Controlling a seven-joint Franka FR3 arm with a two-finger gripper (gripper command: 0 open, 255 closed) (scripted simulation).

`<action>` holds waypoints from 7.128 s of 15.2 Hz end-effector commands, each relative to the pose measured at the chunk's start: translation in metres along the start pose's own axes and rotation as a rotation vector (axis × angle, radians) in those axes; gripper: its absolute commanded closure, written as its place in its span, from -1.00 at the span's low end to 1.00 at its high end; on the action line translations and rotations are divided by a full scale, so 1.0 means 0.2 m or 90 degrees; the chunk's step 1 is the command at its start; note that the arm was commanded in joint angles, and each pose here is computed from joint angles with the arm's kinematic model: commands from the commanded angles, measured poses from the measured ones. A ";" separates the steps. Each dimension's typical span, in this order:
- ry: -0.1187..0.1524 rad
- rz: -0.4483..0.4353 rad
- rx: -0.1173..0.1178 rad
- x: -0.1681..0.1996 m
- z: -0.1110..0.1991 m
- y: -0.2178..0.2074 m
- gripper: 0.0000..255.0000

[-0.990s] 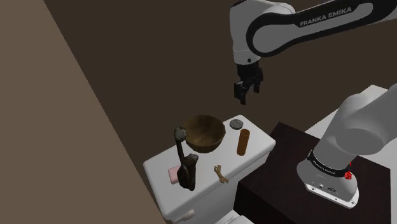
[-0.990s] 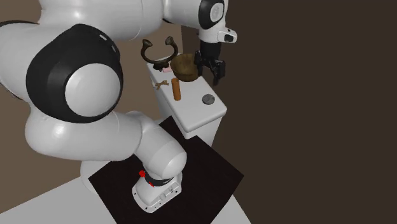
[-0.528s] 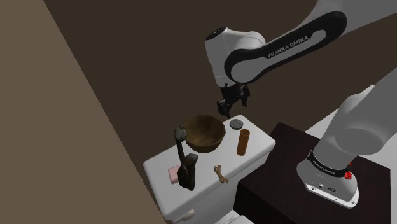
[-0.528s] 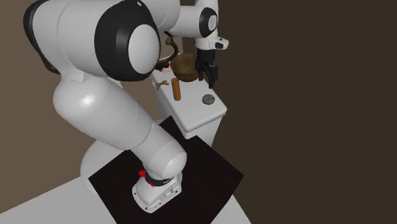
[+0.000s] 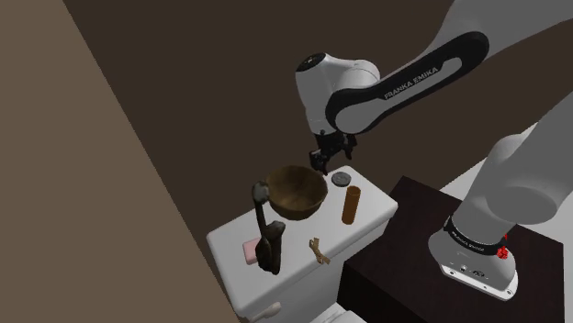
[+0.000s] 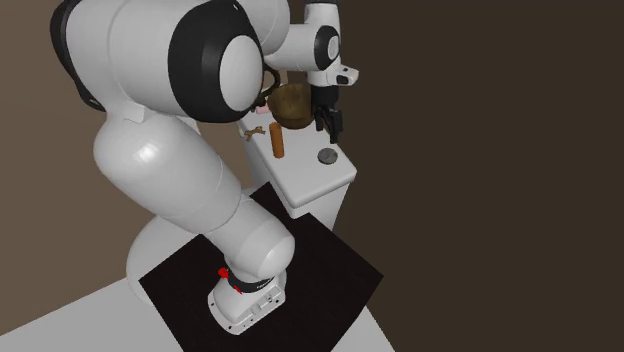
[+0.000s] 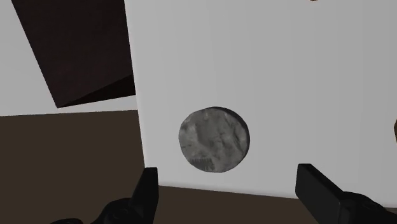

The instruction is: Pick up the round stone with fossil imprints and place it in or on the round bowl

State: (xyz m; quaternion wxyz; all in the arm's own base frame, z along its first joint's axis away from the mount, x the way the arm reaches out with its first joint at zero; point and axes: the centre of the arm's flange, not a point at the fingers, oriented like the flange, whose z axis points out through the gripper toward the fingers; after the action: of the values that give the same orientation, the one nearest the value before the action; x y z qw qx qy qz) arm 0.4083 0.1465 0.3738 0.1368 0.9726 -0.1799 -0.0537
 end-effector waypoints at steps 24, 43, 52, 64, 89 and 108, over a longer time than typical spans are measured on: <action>0.054 0.042 0.143 -0.18 0.23 0.21 -1.00; 0.054 0.042 0.143 -0.17 0.37 0.18 1.00; 0.054 0.042 0.143 -0.18 0.24 0.22 1.00; 0.054 0.042 0.143 -0.19 -0.06 0.31 1.00; 0.114 -0.062 0.017 0.02 0.21 -0.02 -1.00; 0.101 -0.046 0.042 -0.06 0.21 0.03 -1.00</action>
State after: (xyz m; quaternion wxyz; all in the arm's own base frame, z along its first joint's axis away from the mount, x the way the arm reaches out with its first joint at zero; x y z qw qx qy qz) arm 0.3952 0.1369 0.3316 0.1285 0.9833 -0.1261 0.0276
